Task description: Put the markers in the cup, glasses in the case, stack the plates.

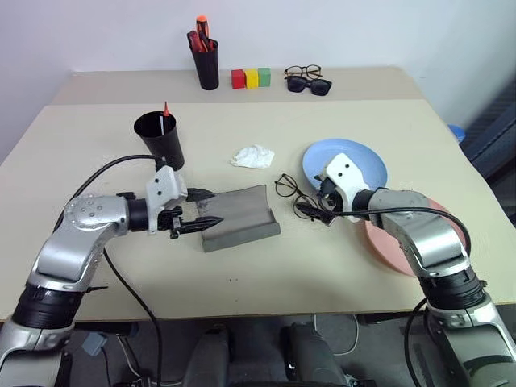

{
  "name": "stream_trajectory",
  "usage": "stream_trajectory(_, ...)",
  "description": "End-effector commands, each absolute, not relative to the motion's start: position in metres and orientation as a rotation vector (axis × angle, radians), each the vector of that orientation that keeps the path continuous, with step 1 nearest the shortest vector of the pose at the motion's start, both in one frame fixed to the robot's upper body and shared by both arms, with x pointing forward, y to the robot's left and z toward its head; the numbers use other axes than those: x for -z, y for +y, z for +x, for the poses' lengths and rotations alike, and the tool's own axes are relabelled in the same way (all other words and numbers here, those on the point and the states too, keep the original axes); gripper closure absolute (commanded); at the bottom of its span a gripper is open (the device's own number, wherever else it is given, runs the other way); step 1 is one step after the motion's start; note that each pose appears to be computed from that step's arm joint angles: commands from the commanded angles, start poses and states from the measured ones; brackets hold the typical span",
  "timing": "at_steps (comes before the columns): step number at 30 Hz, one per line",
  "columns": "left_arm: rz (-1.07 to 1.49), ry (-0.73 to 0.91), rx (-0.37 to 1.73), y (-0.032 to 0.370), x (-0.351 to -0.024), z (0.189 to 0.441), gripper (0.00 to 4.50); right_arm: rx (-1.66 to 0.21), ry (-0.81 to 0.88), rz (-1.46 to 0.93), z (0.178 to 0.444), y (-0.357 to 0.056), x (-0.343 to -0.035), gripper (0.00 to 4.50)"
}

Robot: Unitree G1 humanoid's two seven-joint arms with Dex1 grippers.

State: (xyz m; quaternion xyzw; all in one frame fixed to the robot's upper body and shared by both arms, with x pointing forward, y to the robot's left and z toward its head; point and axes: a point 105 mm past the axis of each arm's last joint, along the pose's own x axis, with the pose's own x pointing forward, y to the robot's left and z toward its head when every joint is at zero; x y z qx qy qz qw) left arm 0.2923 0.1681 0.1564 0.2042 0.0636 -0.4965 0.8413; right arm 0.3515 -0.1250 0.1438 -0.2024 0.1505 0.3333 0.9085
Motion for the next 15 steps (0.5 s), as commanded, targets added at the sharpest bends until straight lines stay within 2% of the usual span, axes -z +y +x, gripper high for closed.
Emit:
stream_trajectory(1, 0.438, 0.111, 0.965, 0.182, -0.165, 0.289, 1.70, -0.655, 0.316, -0.416, 0.356, -0.122, -0.151, 0.00)
stream_trajectory(8, 0.453, 0.139, 0.789, 0.209, -0.157, 0.285, 1.70, -0.616, 0.365, -0.387, 0.361, -0.114, -0.147, 0.00)
stream_trajectory(14, 0.422, 0.124, 0.807, 0.202, -0.161, 0.272, 1.70, -0.592, 0.396, -0.388, 0.362, -0.114, -0.144, 0.00)
stream_trajectory(15, 0.417, 0.126, 0.811, 0.201, -0.160, 0.271, 1.67, -0.592, 0.396, -0.387, 0.363, -0.114, -0.144, 0.24)
